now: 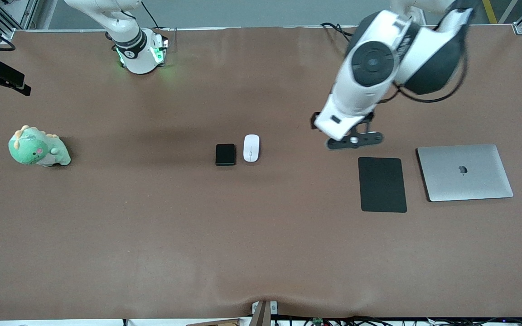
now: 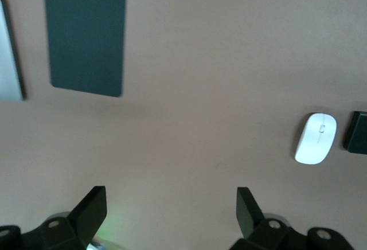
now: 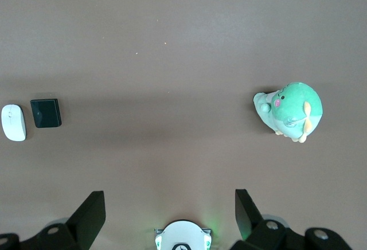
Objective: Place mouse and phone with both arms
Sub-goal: 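Lower the left gripper over the white mouse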
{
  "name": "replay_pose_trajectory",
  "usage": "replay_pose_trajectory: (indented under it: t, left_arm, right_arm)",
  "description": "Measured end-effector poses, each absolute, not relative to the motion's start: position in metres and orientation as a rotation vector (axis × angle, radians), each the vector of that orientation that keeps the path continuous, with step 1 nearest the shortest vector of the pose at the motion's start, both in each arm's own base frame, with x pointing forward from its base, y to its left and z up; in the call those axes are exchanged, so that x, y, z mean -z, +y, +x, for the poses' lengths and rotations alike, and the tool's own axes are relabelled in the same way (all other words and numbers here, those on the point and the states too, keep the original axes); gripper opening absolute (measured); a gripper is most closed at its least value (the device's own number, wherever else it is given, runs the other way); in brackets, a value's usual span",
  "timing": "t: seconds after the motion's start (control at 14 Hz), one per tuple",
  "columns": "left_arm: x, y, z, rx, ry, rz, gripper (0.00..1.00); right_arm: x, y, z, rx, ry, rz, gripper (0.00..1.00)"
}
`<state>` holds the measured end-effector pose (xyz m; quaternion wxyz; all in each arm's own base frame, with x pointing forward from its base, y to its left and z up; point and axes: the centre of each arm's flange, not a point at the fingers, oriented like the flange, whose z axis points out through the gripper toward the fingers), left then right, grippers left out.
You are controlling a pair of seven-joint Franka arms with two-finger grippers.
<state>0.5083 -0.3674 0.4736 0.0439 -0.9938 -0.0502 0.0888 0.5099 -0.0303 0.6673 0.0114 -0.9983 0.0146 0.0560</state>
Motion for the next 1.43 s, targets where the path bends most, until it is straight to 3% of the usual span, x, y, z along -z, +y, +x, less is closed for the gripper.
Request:
replay_pose_trajectory:
  t: [0.93, 1.43]
  left_arm:
    - [-0.353, -0.514, 0.454, -0.153, -0.011, -3.109, 1.00]
    - [-0.292, -0.550, 0.446, -0.171, -0.006, -3.100, 1.00]
  right_arm:
    - [-0.667, -0.031, 0.510, -0.174, 0.047, -3.104, 1.00]
    - [-0.667, -0.041, 0.510, -0.175, 0.078, -3.099, 1.00]
